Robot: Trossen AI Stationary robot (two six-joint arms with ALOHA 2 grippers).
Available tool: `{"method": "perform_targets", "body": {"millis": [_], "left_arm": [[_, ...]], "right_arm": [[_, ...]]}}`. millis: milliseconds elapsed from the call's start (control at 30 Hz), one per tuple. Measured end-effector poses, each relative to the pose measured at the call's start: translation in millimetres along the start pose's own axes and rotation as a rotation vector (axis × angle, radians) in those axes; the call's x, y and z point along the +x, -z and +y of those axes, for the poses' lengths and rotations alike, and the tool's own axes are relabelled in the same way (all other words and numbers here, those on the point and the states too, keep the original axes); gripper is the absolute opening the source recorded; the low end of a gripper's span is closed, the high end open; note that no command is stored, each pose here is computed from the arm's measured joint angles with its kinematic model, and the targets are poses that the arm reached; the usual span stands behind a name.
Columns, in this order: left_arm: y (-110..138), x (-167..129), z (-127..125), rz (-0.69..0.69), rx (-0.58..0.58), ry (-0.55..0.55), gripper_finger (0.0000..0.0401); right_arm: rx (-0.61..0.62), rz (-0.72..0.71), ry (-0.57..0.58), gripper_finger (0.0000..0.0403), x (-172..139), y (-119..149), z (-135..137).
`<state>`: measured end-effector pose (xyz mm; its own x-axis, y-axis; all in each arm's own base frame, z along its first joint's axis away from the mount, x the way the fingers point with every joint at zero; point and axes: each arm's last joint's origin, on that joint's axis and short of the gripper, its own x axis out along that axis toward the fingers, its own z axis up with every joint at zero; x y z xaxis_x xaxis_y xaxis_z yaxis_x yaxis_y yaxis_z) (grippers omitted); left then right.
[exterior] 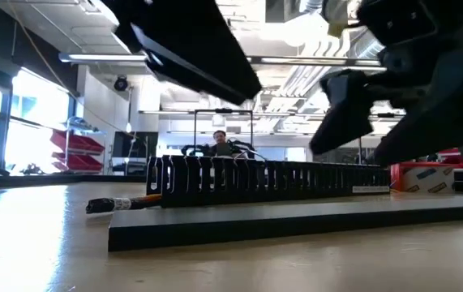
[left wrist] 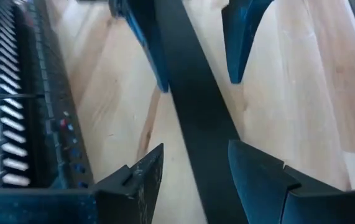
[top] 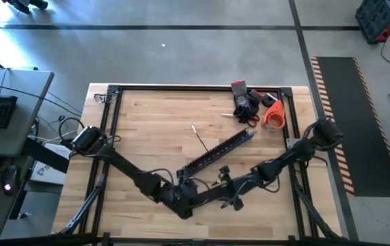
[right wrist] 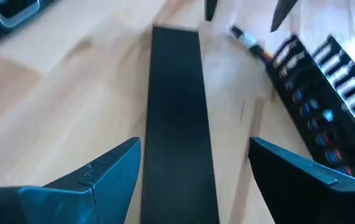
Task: Ziptie cables
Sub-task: Close the black cable duct with the black cable duct cover
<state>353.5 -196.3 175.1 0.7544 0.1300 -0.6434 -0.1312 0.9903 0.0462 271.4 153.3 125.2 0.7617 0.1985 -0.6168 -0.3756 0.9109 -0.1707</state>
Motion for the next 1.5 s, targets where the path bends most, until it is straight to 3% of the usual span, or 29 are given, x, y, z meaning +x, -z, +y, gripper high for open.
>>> {"method": "perform_targets", "body": {"millis": [133,267,400,600,833,967,1133,1500], "left_arm": [[6.0,-10.1,-7.9,-0.015,0.011,-0.059,0.0156],[11.3,-16.1,-12.4,-0.025,-0.01,-0.106,0.0156],[13.7,-19.3,-15.3,-0.042,-0.033,-0.134,0.0156],[16.0,-20.9,-19.0,-0.061,-0.043,-0.149,0.0156],[16.3,-21.3,-19.3,-0.065,-0.056,-0.154,0.0156],[16.2,-21.3,-19.2,-0.069,-0.064,-0.159,0.0156],[16.2,-21.4,-18.7,-0.077,-0.084,-0.171,0.0156],[15.2,-21.4,-17.4,-0.11,-0.148,-0.205,0.0156]], "right_arm": [[-0.038,-0.026,-0.09,0.0282,5.7,0.6,-5.2],[0.01,-0.043,-0.122,0.0282,7.8,-0.4,-5.3],[0.002,-0.019,-0.123,0.0296,16.8,8.0,-3.2],[-0.043,-0.068,-0.112,0.0355,31.5,15.2,1.8],[0.071,-0.063,-0.018,0.0384,36.1,22.0,-3.7],[0.151,-0.031,-0.053,0.0369,45.4,35.5,-6.2],[0.156,-0.008,-0.075,0.0333,57.3,49.1,-2.2],[0.206,-0.071,-0.043,0.0217,52.9,64.1,-3.5]]}}
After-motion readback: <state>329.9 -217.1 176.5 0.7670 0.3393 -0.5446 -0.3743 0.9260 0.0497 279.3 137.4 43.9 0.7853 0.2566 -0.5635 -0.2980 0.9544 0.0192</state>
